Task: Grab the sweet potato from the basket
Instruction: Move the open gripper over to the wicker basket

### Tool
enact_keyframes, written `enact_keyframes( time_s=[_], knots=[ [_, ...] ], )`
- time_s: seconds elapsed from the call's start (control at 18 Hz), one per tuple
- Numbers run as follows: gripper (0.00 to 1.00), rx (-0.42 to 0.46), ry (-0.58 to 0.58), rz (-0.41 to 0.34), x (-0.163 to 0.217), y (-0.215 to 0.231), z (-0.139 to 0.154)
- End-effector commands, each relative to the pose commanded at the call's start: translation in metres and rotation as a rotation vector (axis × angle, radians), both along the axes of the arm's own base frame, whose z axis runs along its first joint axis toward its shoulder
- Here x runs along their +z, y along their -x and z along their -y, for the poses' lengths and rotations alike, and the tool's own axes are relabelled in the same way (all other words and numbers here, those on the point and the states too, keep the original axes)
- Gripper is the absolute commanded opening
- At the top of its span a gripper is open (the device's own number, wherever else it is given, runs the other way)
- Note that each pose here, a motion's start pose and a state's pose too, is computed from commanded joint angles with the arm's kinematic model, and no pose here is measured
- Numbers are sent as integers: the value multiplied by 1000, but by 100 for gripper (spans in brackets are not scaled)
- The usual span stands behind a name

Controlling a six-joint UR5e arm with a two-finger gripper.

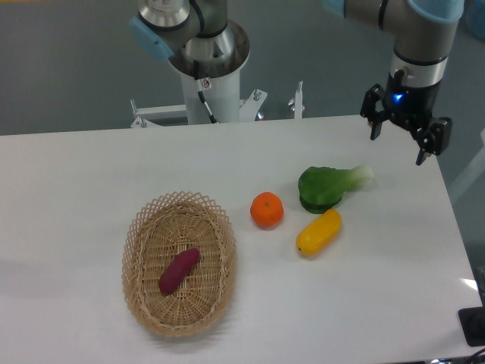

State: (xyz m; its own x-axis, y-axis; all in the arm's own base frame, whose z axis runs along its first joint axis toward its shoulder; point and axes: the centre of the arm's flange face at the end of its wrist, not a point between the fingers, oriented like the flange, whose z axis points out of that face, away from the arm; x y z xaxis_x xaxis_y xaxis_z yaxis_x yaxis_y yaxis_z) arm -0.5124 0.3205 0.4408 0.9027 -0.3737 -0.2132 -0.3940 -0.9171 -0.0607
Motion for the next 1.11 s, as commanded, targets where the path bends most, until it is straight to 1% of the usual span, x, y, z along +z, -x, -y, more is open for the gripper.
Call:
enact_keyframes(
  time_s=[0.28, 0.39, 0.5, 0.56, 0.72, 0.78, 0.94, 1.11],
  knots=[
    [100, -6, 1, -7, 4, -5, -2],
    [100, -27, 0, -13, 12, -18, -11],
    [100, -53, 0, 19, -7, -34, -26],
    [100, -28, -16, 36, -11, -42, -31],
    [100, 132, -118, 110, -12, -66, -47],
    [100, 167, -132, 133, -15, -76, -56],
    [100, 260, -144, 182, -21, -116, -98],
    [100, 331, -134, 230, -39, -151, -128]
  ],
)
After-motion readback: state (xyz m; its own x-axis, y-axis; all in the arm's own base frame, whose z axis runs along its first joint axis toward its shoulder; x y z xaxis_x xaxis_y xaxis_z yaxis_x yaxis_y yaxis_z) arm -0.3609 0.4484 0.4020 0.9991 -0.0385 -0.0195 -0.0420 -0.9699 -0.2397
